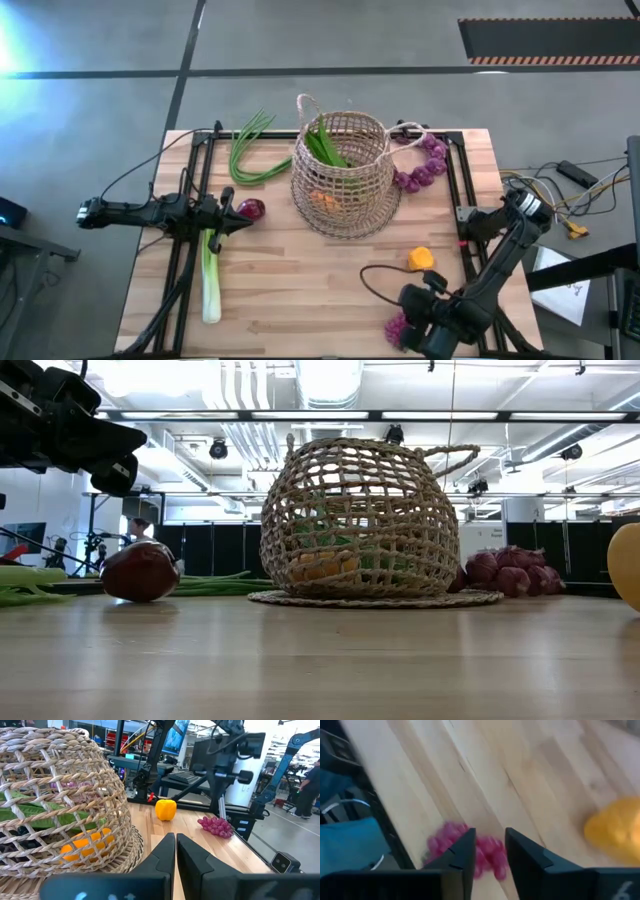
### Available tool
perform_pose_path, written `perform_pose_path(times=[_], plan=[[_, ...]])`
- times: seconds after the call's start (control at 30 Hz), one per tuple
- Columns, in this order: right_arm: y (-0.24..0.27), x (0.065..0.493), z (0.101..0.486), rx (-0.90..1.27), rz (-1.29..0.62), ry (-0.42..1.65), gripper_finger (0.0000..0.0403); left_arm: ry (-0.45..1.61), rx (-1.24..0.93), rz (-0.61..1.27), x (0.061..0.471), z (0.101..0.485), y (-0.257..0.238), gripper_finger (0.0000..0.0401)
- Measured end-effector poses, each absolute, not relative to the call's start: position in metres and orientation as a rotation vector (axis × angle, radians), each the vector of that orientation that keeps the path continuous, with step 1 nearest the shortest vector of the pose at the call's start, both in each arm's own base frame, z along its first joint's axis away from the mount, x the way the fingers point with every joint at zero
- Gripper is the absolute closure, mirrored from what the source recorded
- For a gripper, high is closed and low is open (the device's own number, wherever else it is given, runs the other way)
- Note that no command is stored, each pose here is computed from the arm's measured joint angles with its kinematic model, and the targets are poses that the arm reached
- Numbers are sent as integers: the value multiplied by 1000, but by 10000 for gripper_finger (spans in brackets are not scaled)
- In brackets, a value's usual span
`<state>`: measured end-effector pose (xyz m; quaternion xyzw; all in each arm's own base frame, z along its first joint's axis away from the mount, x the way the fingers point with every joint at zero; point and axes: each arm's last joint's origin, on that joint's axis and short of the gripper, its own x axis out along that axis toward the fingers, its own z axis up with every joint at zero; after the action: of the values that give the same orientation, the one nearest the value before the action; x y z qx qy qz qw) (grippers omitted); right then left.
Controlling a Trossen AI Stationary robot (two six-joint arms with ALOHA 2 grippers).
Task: Build produce basket
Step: Put the purple grapes into the light brown basket
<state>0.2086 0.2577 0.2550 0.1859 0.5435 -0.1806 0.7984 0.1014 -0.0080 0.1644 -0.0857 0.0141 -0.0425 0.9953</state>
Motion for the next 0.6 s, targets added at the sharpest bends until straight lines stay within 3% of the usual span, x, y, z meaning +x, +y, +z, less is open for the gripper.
perform_pose_path(times=[0.2, 0.33, 0.6], plan=[[252, 200, 230, 480, -489, 1293, 217, 28, -172, -85, 101, 164, -8, 401], [255, 198, 219, 508, -420, 1358, 174, 28, -172, -85, 101, 164, -8, 401], [275, 189, 200, 681, -280, 1395, 168, 28, -172, -86, 101, 164, -8, 401]])
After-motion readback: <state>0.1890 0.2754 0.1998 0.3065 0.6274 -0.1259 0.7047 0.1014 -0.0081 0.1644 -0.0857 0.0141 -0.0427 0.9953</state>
